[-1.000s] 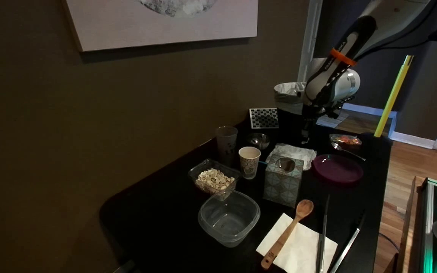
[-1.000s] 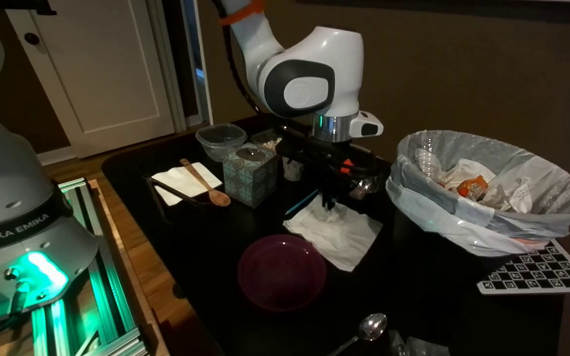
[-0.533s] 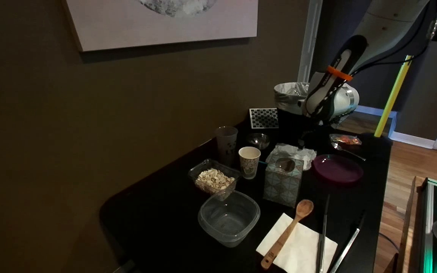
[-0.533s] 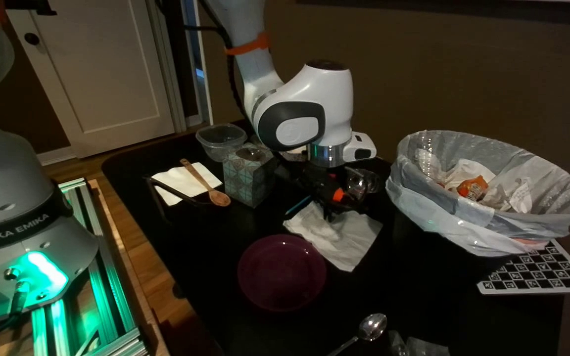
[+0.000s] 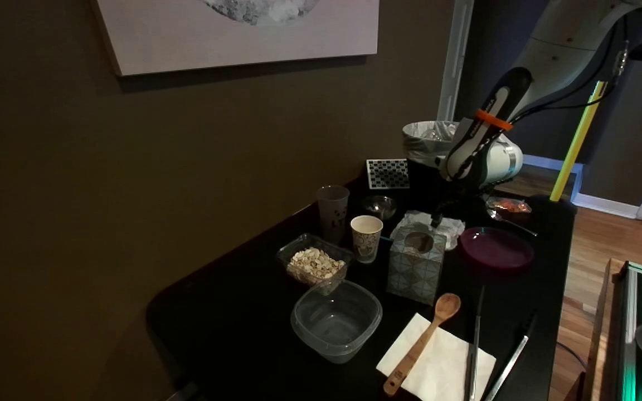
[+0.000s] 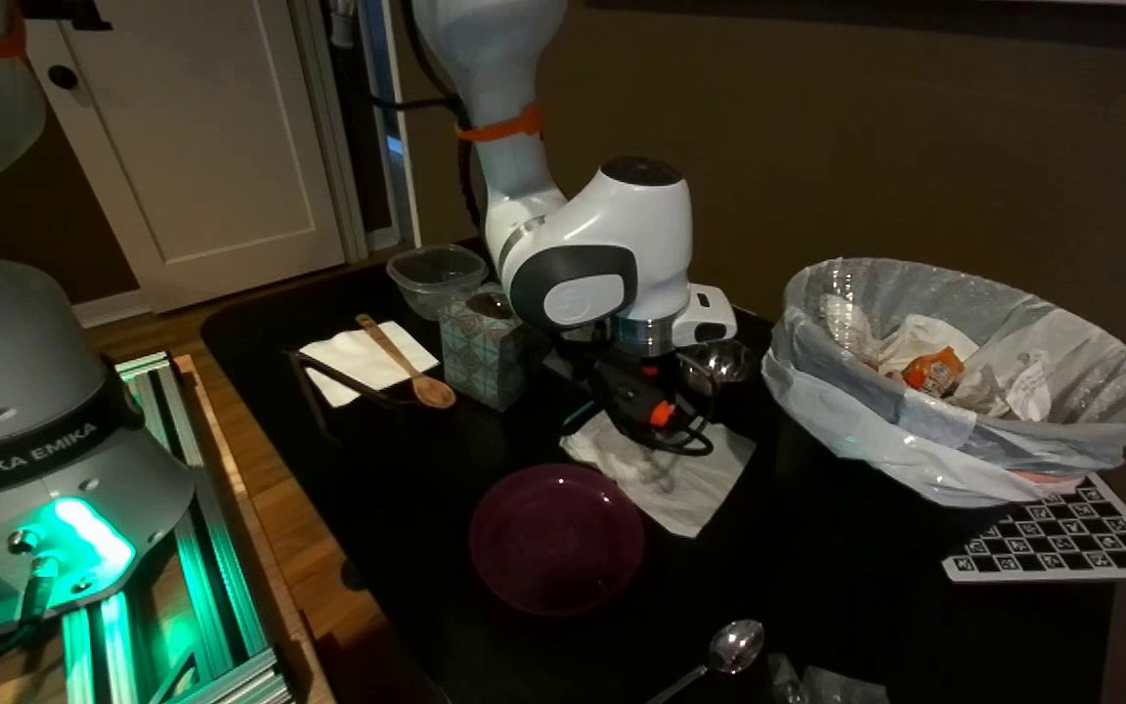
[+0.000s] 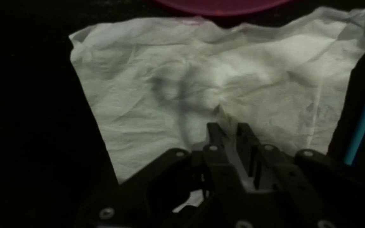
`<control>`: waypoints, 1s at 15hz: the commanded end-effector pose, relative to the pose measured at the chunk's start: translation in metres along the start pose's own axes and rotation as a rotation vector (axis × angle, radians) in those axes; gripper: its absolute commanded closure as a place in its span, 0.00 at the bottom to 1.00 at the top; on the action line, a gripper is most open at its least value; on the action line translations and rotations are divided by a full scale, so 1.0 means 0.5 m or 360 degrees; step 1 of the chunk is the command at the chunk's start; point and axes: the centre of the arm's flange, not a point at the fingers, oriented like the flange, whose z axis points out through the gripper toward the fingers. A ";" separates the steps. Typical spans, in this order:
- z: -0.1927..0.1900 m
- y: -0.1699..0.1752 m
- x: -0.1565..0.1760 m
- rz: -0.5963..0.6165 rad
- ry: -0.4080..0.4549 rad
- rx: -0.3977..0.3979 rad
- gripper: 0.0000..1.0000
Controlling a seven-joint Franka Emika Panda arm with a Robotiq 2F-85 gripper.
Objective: Put some contents from the bowl onto the white towel, then put the towel in the bin
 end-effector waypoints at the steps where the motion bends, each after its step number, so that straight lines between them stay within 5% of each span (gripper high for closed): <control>1: 0.028 0.012 0.006 0.0044 0.0045 0.0004 0.45; 8: 0.010 0.028 0.016 0.0090 0.0033 -0.0050 0.00; 9: 0.009 0.033 0.015 0.0078 0.0019 -0.0035 0.06; 10: 0.009 0.037 0.013 0.0068 0.0008 -0.0064 0.31; 12: 0.008 0.044 0.011 0.0067 0.0008 -0.0053 0.35; 15: 0.005 0.042 0.013 0.0067 0.0017 -0.0040 0.60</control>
